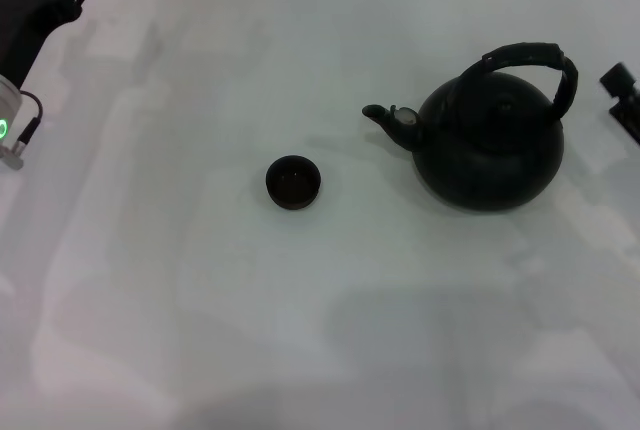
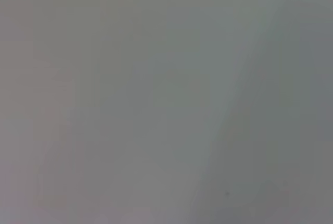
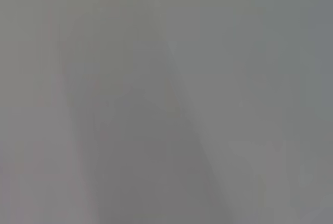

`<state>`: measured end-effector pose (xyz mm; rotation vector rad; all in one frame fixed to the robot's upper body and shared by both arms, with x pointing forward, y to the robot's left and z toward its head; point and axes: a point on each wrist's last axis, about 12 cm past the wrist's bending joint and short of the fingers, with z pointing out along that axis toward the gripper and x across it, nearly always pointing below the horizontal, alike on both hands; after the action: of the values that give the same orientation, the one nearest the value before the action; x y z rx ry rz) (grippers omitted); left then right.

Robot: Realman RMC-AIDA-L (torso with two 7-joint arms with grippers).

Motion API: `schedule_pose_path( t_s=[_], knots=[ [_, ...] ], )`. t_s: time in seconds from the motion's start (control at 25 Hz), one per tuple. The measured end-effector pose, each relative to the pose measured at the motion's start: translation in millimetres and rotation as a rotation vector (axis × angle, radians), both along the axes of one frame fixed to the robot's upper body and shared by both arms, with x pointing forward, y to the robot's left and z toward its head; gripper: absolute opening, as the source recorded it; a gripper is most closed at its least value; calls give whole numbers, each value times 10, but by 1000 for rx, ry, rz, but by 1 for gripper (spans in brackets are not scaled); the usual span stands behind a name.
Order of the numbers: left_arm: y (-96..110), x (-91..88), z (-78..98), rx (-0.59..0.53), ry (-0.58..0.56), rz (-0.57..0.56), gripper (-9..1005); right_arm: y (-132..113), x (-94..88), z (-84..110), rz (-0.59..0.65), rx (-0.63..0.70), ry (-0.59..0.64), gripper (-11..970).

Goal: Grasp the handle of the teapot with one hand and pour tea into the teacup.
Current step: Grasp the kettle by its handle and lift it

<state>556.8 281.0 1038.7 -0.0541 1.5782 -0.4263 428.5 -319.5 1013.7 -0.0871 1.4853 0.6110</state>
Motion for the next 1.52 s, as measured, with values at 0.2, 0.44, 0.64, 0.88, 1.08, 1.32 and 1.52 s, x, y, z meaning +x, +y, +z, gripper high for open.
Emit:
schedule_pose_path(
  t_s=[0.2,0.44,0.64,0.88,1.08,1.32,1.52],
  knots=[
    [-24,-22,-23,4,9,-15,878,82,64,-87,44,-43,70,871],
    [-10,-41,-41,0,16,-10,879,159,214,-110,60,-72,102,871],
    [-19,-34,-28,-19,14,-12,877,177,323,-98,50,-81,107,871],
    [-32,-22,-28,-22,17,-16,873,211,377,-97,50,-86,114,871],
    [-24,-23,-28,-23,17,-14,872,224,384,-120,50,-93,132,858],
    [-18,-22,-27,-23,17,-12,872,227,373,-134,46,-93,140,750],
    [-11,-16,-21,-23,15,-11,872,233,379,-131,43,-83,141,615]
  ],
)
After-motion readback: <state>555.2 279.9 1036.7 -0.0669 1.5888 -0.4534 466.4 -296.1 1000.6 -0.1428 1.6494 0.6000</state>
